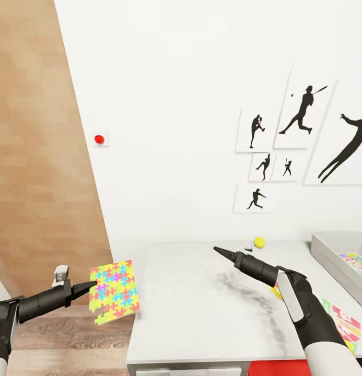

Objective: Put all the toys in the child's room - the three board games (two on the bed and one on the table), the two jigsaw puzzles on the table, and the tennis ball on the table - inside the toy box on the table in the child's room.

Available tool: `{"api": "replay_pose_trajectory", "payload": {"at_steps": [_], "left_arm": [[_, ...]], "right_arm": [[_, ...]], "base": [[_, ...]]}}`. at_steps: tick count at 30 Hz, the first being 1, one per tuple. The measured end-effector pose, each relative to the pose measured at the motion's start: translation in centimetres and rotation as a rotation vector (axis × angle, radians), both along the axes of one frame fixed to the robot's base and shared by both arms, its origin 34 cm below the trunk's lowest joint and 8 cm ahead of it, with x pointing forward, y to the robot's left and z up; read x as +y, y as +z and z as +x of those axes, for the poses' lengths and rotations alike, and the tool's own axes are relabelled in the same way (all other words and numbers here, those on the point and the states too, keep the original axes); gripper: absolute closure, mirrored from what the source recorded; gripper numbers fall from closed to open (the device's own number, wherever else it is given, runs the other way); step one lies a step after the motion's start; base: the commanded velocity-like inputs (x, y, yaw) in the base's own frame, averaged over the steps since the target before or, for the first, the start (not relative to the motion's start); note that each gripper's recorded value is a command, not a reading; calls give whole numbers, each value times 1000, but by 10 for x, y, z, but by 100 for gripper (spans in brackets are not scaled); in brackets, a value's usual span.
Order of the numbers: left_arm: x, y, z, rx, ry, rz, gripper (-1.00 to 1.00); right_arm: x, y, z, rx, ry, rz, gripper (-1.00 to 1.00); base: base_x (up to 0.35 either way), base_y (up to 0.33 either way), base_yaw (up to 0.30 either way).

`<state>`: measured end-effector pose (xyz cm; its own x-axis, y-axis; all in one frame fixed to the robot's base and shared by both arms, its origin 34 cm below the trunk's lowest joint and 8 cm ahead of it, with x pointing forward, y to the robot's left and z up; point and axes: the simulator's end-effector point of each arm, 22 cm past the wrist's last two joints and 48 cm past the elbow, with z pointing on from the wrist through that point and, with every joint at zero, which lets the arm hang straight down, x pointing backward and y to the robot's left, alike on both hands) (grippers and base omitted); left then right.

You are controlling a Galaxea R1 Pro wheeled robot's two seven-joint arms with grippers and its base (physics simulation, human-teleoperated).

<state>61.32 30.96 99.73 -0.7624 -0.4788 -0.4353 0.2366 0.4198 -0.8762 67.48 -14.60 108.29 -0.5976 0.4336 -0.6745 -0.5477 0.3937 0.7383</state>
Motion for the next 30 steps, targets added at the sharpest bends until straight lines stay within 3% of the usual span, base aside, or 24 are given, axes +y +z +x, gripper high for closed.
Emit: {"api": "replay_pose_trajectory", "payload": {"at_steps": [11, 30], "left_arm": [[12, 11, -5, 7, -11, 49, 100], [14, 28, -11, 8, -11, 55, 100]], "right_arm": [[2, 18, -4, -20, 7, 6, -100], [-1, 40, -25, -55, 11, 1, -100]], "base": [[-34, 7, -206], [-68, 7, -281]]}}
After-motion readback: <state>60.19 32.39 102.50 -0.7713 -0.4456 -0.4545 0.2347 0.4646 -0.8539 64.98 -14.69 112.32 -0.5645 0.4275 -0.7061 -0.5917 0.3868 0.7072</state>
